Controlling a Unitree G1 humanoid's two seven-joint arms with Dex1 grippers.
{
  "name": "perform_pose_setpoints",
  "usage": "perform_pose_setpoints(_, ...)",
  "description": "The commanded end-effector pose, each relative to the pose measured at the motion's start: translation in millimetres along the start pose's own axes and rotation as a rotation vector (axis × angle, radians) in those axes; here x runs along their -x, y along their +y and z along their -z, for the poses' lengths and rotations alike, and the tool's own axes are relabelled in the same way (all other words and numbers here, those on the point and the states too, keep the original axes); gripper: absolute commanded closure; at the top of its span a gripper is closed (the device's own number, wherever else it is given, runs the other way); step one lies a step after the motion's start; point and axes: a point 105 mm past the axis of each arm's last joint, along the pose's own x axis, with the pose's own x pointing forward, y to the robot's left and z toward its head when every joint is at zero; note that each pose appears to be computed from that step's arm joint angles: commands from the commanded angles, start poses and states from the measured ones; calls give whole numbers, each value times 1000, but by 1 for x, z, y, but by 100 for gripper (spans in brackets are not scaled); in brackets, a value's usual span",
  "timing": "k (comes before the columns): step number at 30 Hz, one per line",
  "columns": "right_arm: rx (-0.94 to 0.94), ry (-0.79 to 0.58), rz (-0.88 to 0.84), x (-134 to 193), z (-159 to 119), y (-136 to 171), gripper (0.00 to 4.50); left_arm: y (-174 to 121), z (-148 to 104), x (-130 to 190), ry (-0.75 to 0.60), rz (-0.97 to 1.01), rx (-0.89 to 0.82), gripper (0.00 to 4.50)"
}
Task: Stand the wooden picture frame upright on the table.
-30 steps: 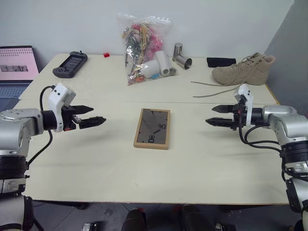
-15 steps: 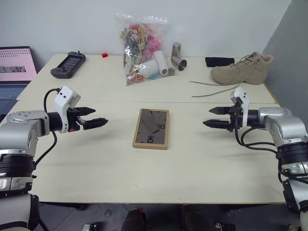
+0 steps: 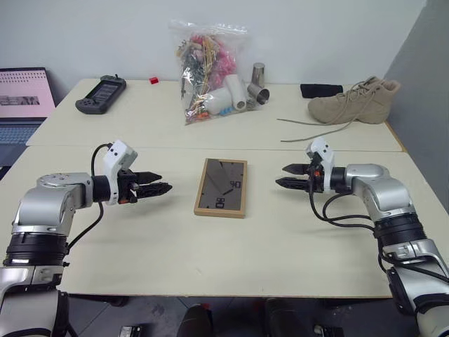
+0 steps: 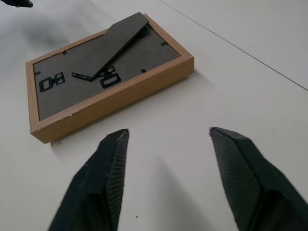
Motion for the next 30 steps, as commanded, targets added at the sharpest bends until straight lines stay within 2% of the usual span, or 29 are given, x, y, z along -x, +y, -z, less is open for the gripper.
perform_pose_setpoints(1,80,-10,-10,-14,-13,3,270,-6,-2,-11,-3,20,-42,249)
perform_pose_setpoints(8,124,50,47,-45,-1,-1,437,-1,6,-45,2,-18,-104,403)
perform_pose_setpoints(11,130,57,87,-60,-1,-3,450,7,-1,-62,-44,-74,-105,449)
perform_pose_setpoints(15,136,48,129,-76,-4,-5,450,9,-12,-81,-87,-85,-121,449)
perform_pose_setpoints(18,137,20,66,-89,-9,8,450,-2,-9,-97,-52,-36,-149,449)
perform_pose_setpoints(30,123,-2,-79,-73,-11,41,450,-48,-5,-87,9,166,-238,449)
